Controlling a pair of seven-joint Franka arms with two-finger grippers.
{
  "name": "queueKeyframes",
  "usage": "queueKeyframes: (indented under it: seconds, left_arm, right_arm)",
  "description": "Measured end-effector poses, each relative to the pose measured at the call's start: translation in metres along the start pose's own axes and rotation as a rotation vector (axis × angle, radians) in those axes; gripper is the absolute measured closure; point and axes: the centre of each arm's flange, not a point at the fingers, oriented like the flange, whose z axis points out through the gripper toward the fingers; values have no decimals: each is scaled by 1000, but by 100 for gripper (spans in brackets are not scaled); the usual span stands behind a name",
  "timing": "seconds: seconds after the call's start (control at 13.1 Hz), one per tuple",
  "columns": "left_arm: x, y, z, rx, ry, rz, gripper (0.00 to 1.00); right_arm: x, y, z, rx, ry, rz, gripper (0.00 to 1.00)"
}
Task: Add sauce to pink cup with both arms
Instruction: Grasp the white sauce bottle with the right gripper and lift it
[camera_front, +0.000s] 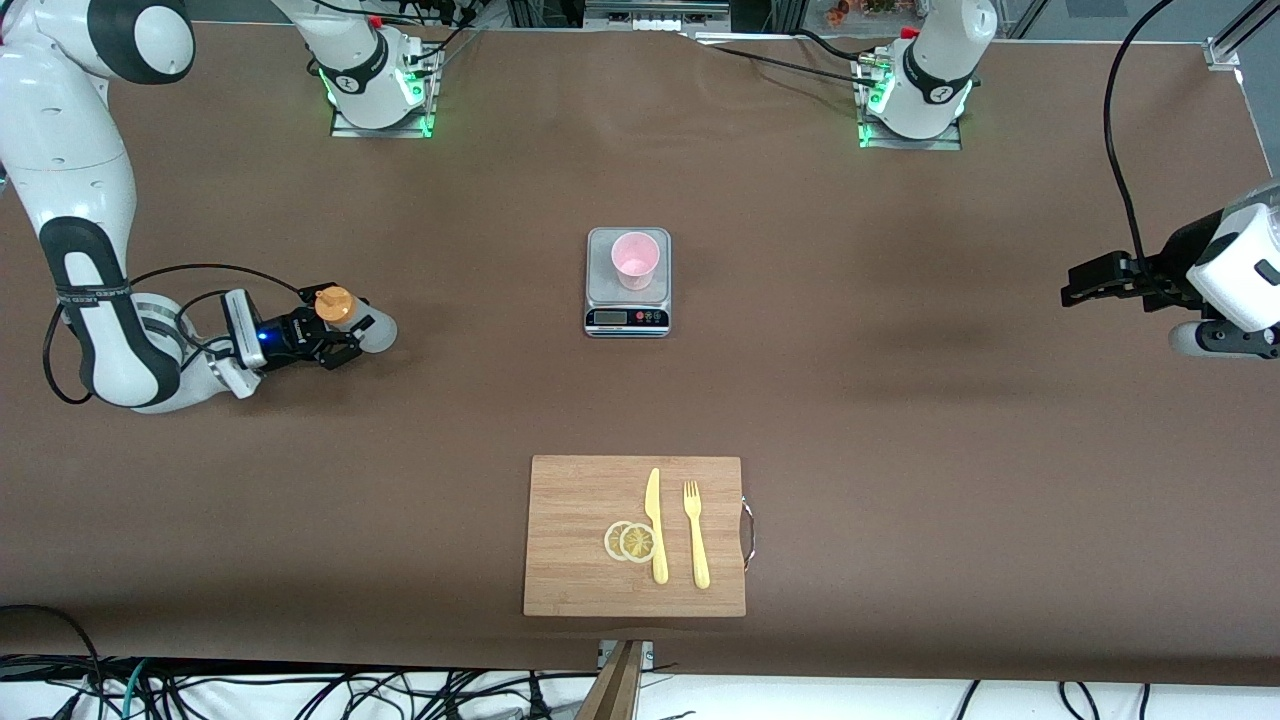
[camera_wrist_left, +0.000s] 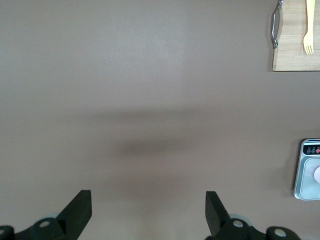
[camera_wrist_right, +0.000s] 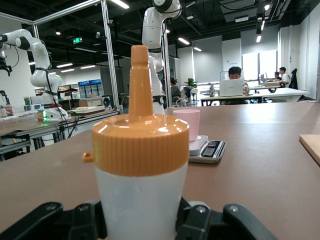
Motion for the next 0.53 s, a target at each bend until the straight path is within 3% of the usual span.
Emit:
queueKeyframes:
  seconds: [0.23,0.53]
  left_arm:
    - [1,0,1,0,-2,0,0]
    - [2,0,2,0,-3,0,0]
  right_arm:
    - [50,29,13,31,-66,60,67]
    - [145,73,47,9,-270,140,67]
